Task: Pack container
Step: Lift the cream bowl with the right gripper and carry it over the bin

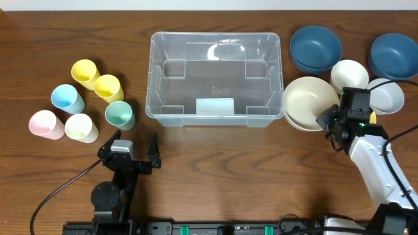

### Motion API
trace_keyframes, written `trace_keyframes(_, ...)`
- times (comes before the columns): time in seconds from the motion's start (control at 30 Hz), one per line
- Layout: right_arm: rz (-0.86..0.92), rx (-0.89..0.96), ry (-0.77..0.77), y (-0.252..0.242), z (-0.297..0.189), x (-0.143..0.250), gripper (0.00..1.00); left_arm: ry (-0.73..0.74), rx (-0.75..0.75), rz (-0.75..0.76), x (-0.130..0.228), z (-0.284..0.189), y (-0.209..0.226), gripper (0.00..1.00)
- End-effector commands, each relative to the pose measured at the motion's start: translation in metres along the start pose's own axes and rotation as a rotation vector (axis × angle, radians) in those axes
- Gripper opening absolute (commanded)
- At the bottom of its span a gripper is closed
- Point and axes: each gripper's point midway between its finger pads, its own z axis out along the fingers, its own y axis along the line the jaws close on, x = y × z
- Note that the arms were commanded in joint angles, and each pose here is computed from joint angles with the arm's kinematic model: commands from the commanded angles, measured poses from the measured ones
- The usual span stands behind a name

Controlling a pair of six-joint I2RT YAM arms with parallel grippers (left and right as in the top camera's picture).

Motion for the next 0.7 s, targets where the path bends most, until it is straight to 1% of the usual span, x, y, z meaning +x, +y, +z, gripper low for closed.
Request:
trace_keyframes(0.0,-0.002,-0.011,-0.065,0.002,-0.011,-0.025,0.01,0.046,0.007,0.011,0.016,0.001,0.0,0.98)
trace_keyframes(0.17,-0.004,-0.029,-0.116,0.002,-0.028,-0.046,0.01,0.046,0.007,0.011,0.016,0.001,0.0,0.98)
trace_keyframes(0.23,-0.035,-0.06,-0.137,0.009,-0.04,-0.056,0.01,0.046,0.007,0.011,0.016,0.001,0.0,0.98)
trace_keyframes(0.4,-0.106,-0.129,-0.222,0.032,-0.098,-0.084,0.01,0.046,0.007,0.011,0.016,0.001,0.0,0.98)
trace_keyframes(0.47,-0.167,-0.201,-0.242,0.049,-0.123,-0.09,0.01,0.046,0.007,0.011,0.016,0.001,0.0,0.98)
trace_keyframes(0.53,-0.228,-0.314,-0.246,0.074,-0.151,-0.09,0.02,0.046,0.007,0.011,0.016,0.001,0.0,0.98)
trace_keyframes(0.67,-0.319,-0.531,-0.224,0.124,-0.193,-0.077,0.03,0.046,0.007,0.011,0.016,0.001,0.0,0.98)
